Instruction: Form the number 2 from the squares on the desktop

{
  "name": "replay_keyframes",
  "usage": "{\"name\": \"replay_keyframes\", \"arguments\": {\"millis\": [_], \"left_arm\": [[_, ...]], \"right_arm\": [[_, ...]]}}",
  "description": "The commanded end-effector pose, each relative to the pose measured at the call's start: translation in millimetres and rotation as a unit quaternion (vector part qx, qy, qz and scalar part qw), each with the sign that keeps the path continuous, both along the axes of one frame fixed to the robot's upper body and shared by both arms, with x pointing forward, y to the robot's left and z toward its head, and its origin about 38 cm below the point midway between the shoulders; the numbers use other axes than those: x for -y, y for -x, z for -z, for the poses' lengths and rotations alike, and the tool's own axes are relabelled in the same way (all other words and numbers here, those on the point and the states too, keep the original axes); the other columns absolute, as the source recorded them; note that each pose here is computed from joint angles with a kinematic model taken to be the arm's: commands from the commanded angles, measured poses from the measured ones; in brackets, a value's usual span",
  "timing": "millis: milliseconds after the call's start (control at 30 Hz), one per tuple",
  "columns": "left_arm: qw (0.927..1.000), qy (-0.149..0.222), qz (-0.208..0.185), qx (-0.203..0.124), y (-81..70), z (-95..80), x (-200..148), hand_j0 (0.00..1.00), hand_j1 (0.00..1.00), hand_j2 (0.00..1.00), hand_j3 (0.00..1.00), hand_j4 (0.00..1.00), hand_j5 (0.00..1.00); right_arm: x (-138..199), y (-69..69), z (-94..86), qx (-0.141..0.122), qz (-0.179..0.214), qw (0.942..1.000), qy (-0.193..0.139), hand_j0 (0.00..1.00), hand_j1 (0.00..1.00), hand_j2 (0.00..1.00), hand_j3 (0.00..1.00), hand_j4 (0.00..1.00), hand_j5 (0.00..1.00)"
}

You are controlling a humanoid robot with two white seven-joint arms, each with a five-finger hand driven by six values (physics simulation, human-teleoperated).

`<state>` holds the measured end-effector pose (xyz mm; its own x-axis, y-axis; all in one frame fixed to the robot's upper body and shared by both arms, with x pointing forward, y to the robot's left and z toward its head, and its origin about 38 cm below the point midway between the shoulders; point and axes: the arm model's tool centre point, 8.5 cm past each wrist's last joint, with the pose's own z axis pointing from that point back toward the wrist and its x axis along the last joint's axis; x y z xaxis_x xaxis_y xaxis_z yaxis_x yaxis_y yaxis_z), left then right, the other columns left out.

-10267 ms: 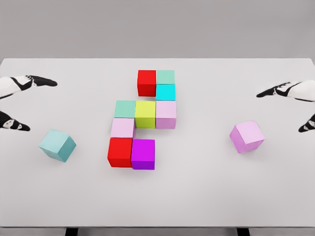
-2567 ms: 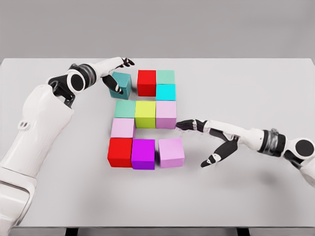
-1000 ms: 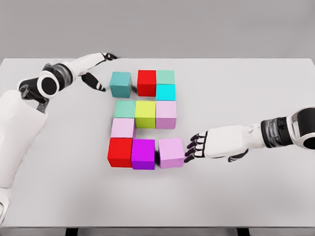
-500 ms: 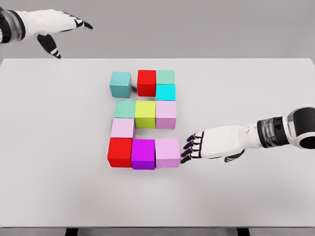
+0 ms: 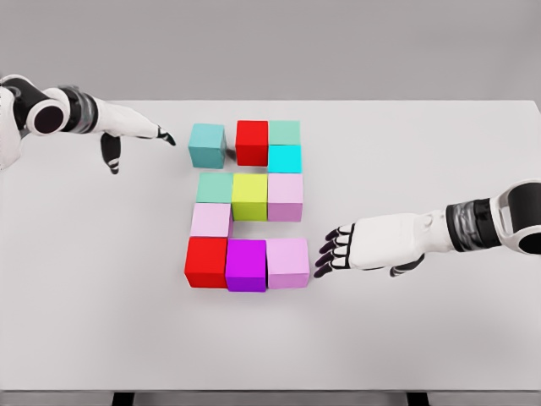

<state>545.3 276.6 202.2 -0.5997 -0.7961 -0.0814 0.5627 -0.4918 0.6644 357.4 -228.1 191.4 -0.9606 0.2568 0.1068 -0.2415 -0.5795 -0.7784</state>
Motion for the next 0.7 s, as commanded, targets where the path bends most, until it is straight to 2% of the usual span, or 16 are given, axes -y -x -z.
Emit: {"name": "replay_keyframes", "arguments": {"millis": [0, 400, 667], "left_arm": [[1.0, -0.006, 0.008, -0.001, -2.8, 4.4, 12, 1.0, 1.0, 1.0, 1.0, 1.0, 1.0], [0.9996, -0.008, 0.028, -0.002, -2.5, 8.9, 33, 1.0, 1.0, 1.0, 1.0, 1.0, 1.0], [0.9997, -0.008, 0.025, -0.003, -1.3, 9.2, 27, 1.0, 1.0, 1.0, 1.0, 1.0, 1.0]], "right_arm": [[0, -0.8, 0.6, 0.0, 0.002, 1.0, 0.0, 1.0, 1.0, 1.0, 1.0, 1.0, 1.0], [-2, -2.2, 1.8, 0.001, 0.001, 1.0, 0.001, 1.0, 1.0, 1.0, 1.0, 1.0, 1.0], [-7, 0.7, 1.3, 0.001, -0.007, 1.0, -0.003, 1.0, 1.0, 1.0, 1.0, 1.0, 1.0]]}}
